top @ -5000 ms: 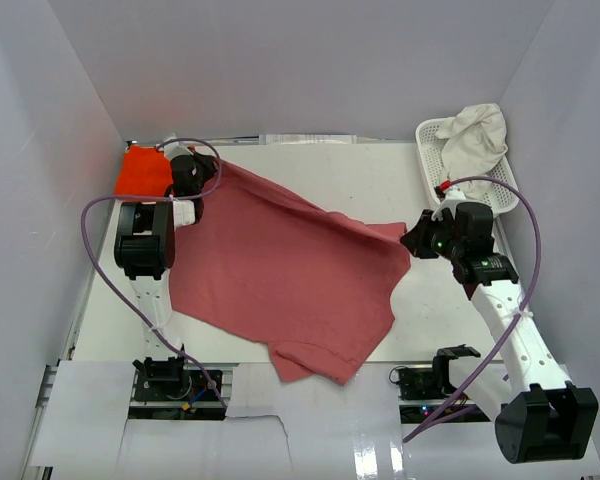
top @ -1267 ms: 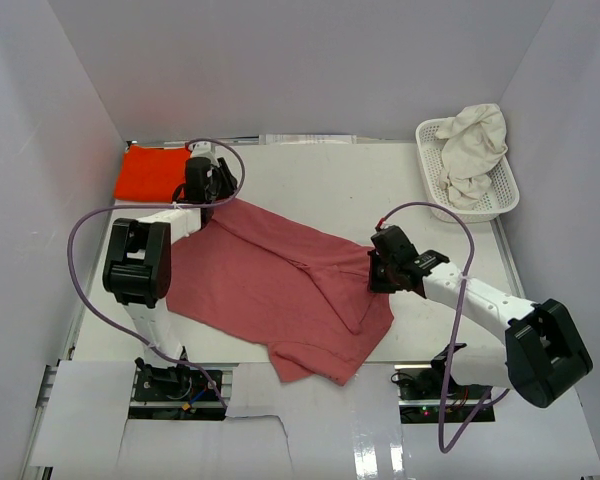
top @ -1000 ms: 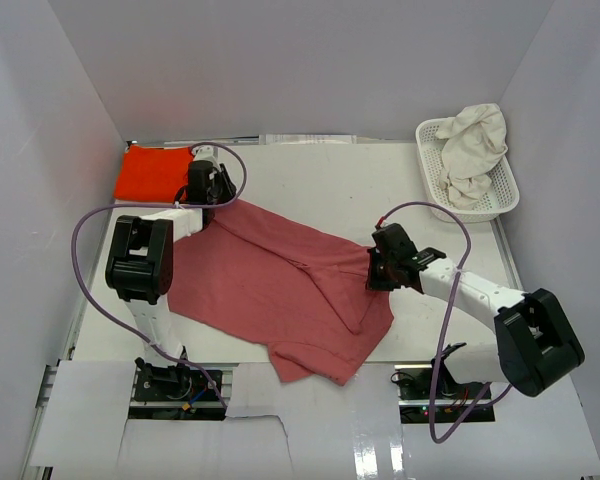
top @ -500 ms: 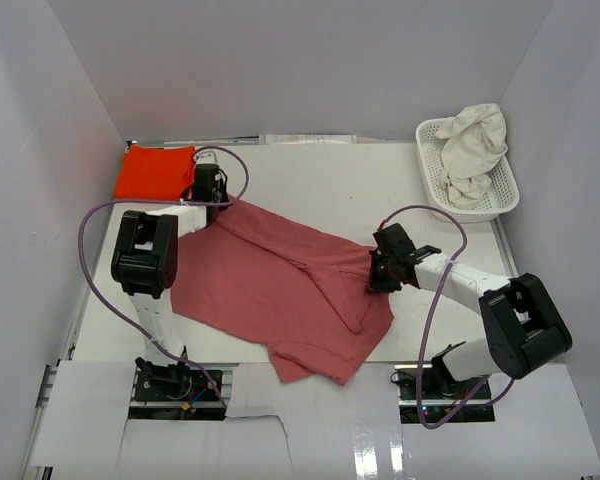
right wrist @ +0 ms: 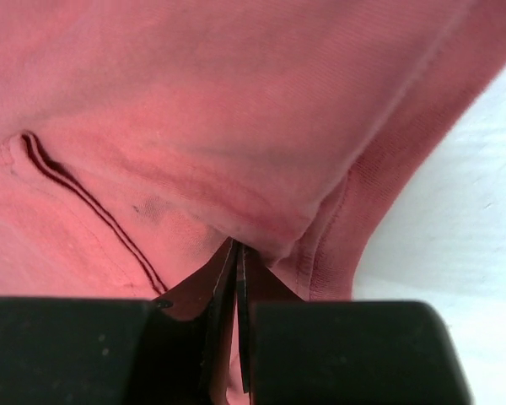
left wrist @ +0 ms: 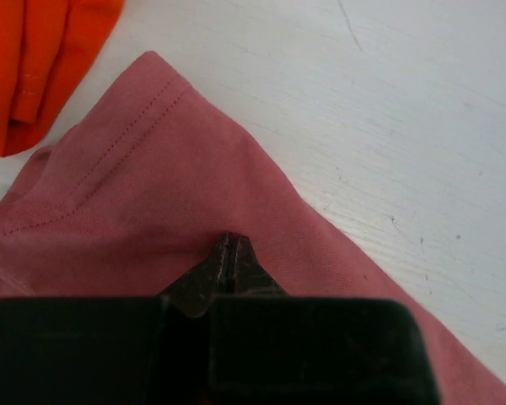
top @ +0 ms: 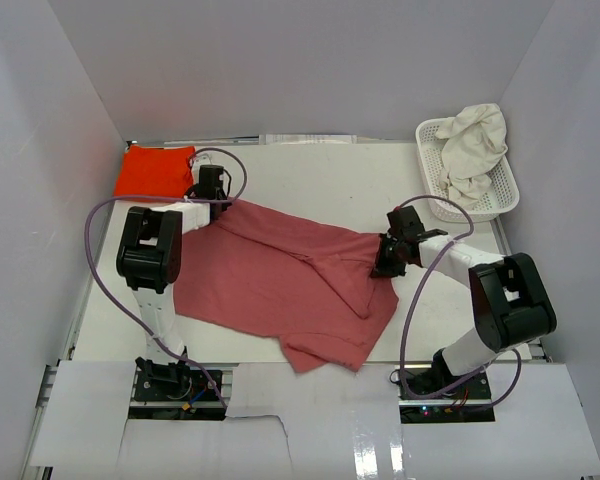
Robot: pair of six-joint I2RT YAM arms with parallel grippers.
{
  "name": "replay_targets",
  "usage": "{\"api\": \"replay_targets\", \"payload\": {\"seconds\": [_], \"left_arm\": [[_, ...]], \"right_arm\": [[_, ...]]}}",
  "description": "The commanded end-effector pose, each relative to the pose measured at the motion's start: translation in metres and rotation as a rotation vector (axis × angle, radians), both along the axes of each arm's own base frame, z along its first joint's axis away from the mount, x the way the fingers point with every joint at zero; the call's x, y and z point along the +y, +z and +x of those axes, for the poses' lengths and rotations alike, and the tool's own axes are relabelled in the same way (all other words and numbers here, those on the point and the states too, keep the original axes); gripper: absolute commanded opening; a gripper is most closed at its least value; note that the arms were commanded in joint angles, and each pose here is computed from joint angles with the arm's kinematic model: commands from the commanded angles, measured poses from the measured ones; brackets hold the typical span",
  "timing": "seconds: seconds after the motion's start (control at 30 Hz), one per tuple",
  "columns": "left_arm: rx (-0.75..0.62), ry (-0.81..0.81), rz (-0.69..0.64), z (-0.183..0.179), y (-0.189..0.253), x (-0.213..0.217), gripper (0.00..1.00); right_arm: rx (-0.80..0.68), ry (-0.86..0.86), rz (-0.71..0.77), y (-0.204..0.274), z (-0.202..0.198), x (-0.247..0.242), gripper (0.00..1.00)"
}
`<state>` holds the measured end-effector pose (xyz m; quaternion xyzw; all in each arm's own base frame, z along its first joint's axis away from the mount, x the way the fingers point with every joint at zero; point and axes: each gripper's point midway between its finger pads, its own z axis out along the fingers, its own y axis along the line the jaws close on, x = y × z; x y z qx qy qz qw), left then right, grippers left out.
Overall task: Fold and stack the t-shirts
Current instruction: Fold the flattened tshirt in 1/3 of the way
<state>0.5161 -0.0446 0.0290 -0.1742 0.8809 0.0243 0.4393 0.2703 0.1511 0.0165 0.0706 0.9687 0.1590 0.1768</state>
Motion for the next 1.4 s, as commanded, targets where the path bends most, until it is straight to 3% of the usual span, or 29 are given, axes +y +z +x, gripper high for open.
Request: {"api": "replay_targets", "payload": {"seconds": [0.0, 0.37, 0.63, 0.83, 0.97, 1.07, 1.13, 1.37], "left_arm": [[0.113, 0.117, -0.017, -0.035, -0.021, 0.011, 0.0], [0.075, 0.149, -0.155, -0.05, 0.016, -0.015, 0.0], [0.057, 0.203, -0.145, -0.063, 0.036, -0.021, 0.0], [0.003, 0.189, -0.169, -0.06, 0.058, -0.038, 0.0], [-0.043, 0.143, -0.163, -0.05, 0.082, -0.049, 0.0], [-0.116, 0.041, -0.219, -0.036, 0.109, -0.069, 0.02], [-0.158, -0.05, -0.26, -0.035, 0.127, -0.089, 0.06], [-0.169, -0.335, -0.365, -0.05, 0.147, -0.164, 0.13]], "right_arm": [[0.027, -0.054, -0.13, -0.02, 0.011, -0.039, 0.08], [0.005, -0.067, -0.221, -0.002, 0.07, -0.073, 0.08], [-0.017, -0.077, -0.274, 0.007, 0.106, -0.095, 0.08], [-0.067, -0.067, -0.226, 0.03, 0.122, -0.088, 0.08], [-0.177, -0.096, -0.273, 0.065, 0.126, -0.1, 0.17], [-0.251, -0.084, -0.275, 0.085, 0.126, -0.101, 0.43], [-0.294, -0.016, -0.176, 0.091, 0.128, -0.081, 0.52], [-0.27, 0.155, -0.048, 0.081, 0.113, -0.034, 0.49]]}}
